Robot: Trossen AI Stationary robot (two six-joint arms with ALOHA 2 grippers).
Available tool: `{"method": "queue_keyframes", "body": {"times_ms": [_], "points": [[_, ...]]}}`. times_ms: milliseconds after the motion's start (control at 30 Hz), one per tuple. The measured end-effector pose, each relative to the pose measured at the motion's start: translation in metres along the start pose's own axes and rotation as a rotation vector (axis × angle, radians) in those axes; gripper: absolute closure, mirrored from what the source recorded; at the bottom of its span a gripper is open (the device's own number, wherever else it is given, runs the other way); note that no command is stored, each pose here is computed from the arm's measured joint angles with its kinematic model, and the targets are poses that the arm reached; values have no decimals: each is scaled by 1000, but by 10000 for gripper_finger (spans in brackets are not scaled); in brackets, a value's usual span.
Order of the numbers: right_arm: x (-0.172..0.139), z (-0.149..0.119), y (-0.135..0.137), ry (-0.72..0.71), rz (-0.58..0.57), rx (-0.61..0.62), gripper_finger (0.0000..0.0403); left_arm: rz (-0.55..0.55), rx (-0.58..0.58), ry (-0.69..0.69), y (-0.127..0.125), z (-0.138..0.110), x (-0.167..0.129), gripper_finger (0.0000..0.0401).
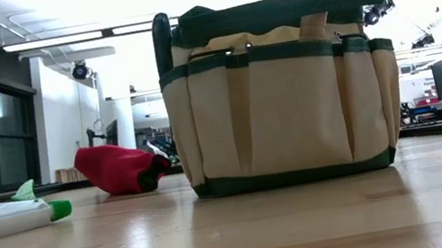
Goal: Pick & Place Garden tools in Gardening bag
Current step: Put the shear scissors into the gardening bag
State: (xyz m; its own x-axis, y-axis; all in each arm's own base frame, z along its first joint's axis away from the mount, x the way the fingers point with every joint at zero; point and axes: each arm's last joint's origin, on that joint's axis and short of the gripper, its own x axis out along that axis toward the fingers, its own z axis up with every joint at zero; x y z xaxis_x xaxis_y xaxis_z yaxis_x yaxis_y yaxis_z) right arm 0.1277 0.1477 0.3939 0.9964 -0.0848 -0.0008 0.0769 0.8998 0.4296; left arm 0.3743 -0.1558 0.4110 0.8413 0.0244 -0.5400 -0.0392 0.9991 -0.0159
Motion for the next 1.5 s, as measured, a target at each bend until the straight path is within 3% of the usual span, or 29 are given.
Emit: {"method": "queue_keyframes", "body": {"times_ms": [300,633,1033,1500], "points": [[0,-5,-3,29,-18,-7,399,-158,-25,-84,10,-2,33,311],[4,-9,-8,48,-50,-22,399,-184,-50,-123,11,-20,58,311],[18,-8,-18,65,-94,-52,399,-223,-39,-206,9,-13,57,311],[35,-1,-26,49,-90,-55,399,-177,-10,-248,22,-3,44,311]]}}
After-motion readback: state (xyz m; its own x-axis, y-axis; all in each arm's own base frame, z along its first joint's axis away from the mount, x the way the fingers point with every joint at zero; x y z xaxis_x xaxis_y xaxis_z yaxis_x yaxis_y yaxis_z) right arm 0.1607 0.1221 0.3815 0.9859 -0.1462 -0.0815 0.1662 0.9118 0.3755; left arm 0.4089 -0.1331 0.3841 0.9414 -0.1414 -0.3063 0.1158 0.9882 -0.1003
